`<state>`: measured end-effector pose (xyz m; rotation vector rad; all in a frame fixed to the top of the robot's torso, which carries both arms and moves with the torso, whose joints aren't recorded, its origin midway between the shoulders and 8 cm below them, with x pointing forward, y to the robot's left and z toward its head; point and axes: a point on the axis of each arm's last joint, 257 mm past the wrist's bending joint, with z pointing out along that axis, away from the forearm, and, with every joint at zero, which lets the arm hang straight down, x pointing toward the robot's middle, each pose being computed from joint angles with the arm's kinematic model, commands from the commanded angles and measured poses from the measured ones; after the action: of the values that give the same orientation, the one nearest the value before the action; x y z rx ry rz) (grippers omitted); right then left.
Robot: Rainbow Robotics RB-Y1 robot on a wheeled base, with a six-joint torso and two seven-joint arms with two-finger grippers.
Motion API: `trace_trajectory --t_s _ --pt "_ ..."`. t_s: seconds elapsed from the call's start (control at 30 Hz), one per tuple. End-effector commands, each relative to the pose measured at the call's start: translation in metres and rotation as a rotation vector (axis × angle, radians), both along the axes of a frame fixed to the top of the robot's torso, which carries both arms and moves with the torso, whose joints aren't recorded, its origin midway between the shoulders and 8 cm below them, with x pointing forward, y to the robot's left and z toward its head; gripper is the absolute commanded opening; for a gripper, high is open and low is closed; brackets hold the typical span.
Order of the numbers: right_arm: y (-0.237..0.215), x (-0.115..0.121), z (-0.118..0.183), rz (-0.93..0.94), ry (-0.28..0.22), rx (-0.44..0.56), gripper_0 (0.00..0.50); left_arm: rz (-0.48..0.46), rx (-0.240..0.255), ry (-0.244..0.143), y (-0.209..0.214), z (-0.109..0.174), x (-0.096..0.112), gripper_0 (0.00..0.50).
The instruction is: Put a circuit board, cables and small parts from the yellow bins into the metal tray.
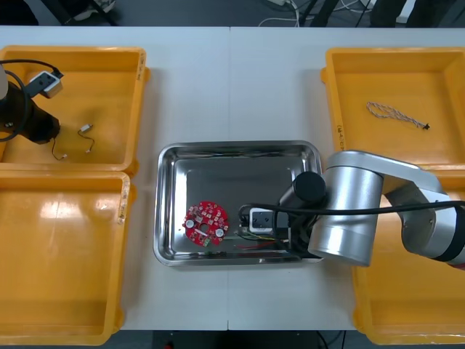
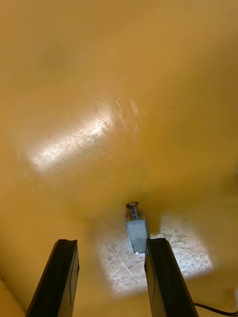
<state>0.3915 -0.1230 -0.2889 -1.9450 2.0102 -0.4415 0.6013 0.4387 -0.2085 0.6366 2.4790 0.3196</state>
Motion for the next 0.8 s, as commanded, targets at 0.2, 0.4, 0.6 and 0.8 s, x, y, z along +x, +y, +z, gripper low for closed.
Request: trace_trajectory --t_s 0.2,0.4,0.6,0.8 --pt "0.012 0.014 0.082 -0.079 0.014 0.108 0.500 -0.014 -0.038 -0.072 -0.026 0.019 0.023 0.394" --pt "-0.006 0.016 0.119 -0.183 0.048 0.156 0.500 -0.018 -0.041 -0.069 -0.029 0.015 0.022 0.393" --pt "-0.018 0.046 0.178 -0.278 -0.038 0.333 0.500 -0.018 -0.048 -0.066 -0.030 0.011 0.021 0.393" --pt "-0.052 0.064 0.209 -0.371 -0.091 0.397 0.500 -0.017 -0.052 -0.064 -0.031 0.009 0.020 0.393"
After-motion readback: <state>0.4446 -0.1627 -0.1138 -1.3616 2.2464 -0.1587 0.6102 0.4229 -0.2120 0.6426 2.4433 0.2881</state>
